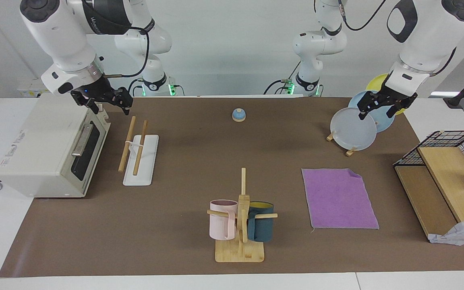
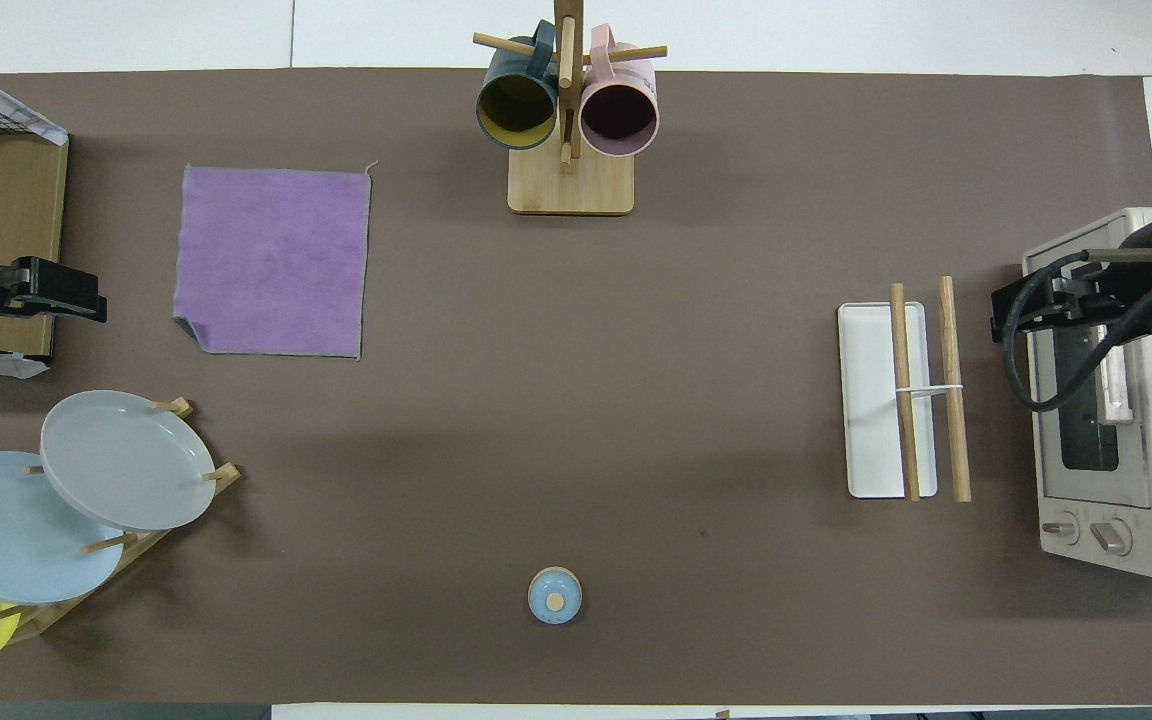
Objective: Fold towel and hang on rack
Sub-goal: 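Move the left gripper toward the purple towel's near edge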
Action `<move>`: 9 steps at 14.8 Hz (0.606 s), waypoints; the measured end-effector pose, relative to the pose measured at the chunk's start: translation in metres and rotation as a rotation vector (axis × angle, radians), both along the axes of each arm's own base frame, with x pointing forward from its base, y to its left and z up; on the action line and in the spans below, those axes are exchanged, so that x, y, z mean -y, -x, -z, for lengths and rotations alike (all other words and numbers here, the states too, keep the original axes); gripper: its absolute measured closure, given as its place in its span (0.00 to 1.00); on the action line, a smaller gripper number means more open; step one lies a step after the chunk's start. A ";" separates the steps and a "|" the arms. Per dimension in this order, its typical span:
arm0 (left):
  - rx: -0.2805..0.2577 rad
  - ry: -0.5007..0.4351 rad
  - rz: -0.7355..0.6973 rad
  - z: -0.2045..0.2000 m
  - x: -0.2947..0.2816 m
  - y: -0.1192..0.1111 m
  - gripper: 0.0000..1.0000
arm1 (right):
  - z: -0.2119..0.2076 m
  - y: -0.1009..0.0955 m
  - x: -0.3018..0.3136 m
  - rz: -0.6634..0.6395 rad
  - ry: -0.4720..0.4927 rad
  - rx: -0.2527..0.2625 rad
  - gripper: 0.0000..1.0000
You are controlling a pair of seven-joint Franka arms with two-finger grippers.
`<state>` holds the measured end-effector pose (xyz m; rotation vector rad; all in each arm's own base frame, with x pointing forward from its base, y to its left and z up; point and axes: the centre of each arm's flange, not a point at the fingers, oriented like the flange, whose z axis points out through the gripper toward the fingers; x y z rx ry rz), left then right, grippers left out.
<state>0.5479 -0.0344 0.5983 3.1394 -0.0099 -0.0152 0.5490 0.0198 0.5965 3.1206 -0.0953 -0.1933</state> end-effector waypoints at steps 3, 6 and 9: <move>0.000 0.000 0.000 0.000 0.000 0.000 0.00 | 0.000 0.000 0.000 0.000 0.000 0.000 0.00; -0.001 0.000 0.000 0.000 0.000 0.000 0.00 | 0.000 0.000 0.000 0.000 0.000 0.000 0.00; 0.000 0.000 -0.006 0.003 -0.001 0.000 0.00 | 0.000 0.000 0.000 0.000 0.000 0.000 0.00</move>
